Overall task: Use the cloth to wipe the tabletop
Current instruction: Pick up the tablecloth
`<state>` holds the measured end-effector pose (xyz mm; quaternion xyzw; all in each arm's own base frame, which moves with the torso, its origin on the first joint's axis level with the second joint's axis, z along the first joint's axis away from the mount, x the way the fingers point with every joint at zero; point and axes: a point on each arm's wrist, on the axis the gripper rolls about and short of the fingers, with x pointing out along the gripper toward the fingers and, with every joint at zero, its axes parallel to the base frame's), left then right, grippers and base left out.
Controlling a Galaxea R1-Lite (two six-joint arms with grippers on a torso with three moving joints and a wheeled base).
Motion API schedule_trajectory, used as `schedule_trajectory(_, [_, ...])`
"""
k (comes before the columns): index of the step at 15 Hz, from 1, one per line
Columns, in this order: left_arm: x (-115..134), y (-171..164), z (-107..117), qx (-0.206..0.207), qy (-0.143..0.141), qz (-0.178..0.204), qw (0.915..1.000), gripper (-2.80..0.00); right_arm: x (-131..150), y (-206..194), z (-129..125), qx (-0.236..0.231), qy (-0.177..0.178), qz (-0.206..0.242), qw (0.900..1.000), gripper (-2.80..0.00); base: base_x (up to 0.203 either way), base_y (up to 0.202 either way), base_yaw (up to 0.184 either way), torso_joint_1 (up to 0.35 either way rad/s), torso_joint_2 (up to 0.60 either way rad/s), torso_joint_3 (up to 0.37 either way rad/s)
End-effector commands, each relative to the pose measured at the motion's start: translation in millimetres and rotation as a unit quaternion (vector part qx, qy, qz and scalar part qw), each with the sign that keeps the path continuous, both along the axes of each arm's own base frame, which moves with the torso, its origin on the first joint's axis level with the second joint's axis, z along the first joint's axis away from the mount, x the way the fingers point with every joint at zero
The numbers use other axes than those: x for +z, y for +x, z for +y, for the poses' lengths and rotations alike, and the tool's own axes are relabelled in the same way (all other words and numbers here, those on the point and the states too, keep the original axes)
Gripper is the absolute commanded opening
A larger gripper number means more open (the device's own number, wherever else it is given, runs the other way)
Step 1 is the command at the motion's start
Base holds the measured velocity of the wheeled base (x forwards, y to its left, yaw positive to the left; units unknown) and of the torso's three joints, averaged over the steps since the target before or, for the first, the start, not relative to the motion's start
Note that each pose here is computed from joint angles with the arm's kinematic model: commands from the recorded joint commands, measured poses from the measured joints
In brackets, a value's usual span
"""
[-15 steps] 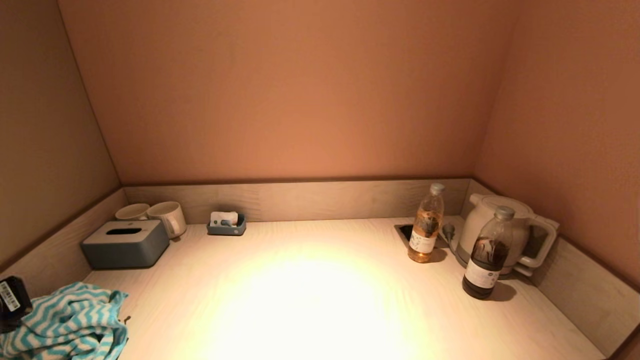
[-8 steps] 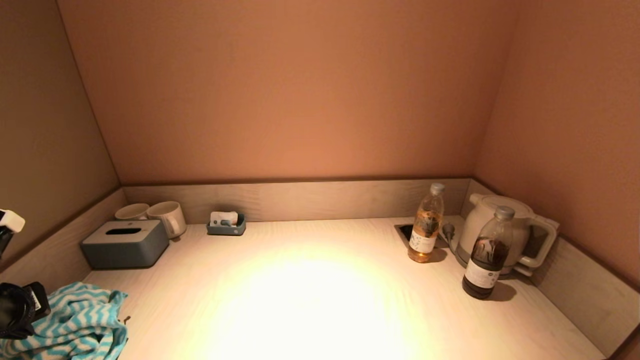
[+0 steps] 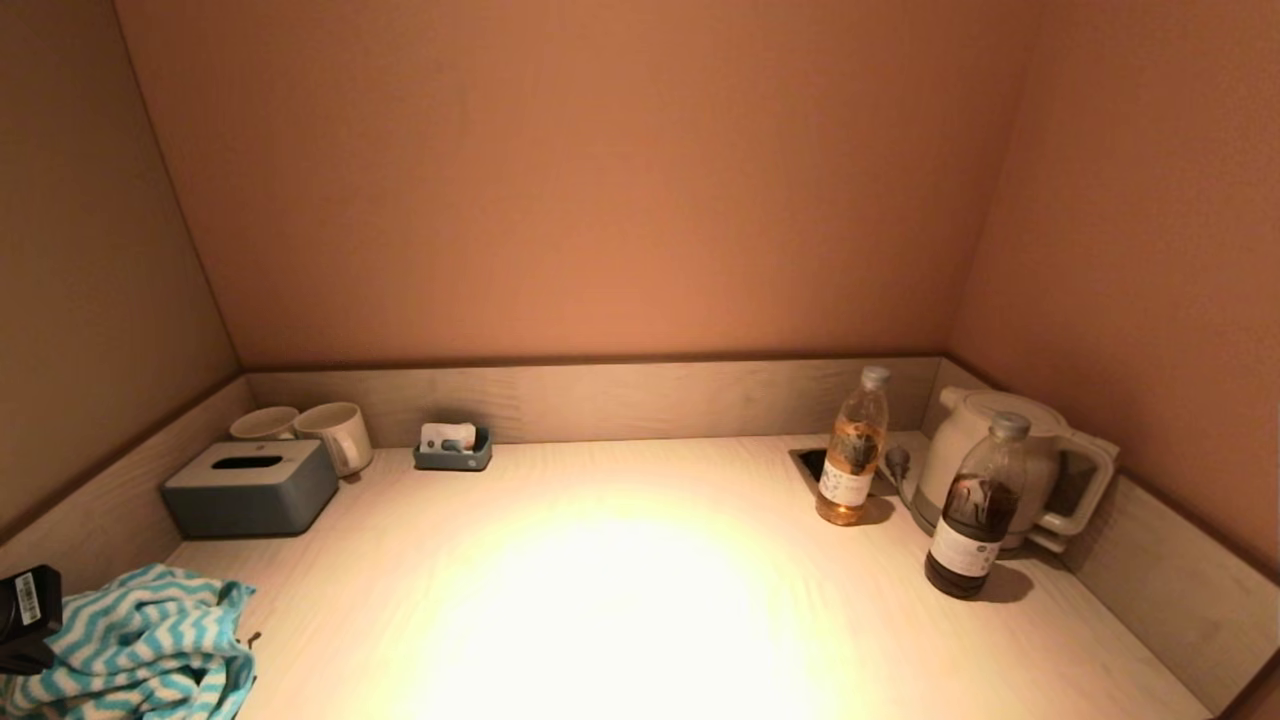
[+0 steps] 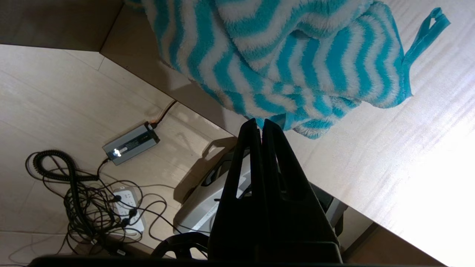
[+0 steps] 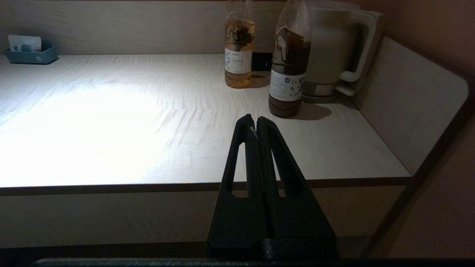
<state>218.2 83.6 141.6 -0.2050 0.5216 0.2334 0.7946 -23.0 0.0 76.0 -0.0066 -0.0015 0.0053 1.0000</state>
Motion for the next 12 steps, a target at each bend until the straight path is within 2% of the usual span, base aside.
schedule_trajectory(1, [5.8, -2.4, 0.0, -0.005, 0.001, -0.012, 0.9999, -2.8, 0.1, 0.1, 0.0, 0.001, 0.0, 0.0, 1.0, -2.8, 0.0, 0.0, 0.0, 0.0, 0.0, 0.0])
schedule_trajectory(4, [9.3, 4.6, 2.5, -0.018, 0.007, -0.018, 0.9996, -2.8, 0.1, 0.1, 0.0, 0.001, 0.0, 0.0, 1.0, -2.8, 0.0, 0.0, 0.0, 0.0, 0.0, 0.0])
schedule_trajectory(6, [5.0, 10.3, 4.7, -0.032, 0.009, -0.008, 0.9994, -2.8, 0.1, 0.1, 0.0, 0.001, 0.0, 0.0, 1.0, -2.8, 0.0, 0.0, 0.0, 0.0, 0.0, 0.0])
schedule_trajectory(7, [4.3, 11.1, 5.0, -0.036, 0.01, -0.007, 0.9993, 0.0, 0.1, 0.1, 0.0, 0.001, 0.0, 0.0, 1.0, -2.8, 0.0, 0.0, 0.0, 0.0, 0.0, 0.0])
schedule_trajectory(12, [-9.2, 30.5, 12.7, -0.038, 0.02, -0.029, 0.9987, 0.0, 0.1, 0.1, 0.0, 0.001, 0.0, 0.0, 1.0, -2.8, 0.0, 0.0, 0.0, 0.0, 0.0, 0.0])
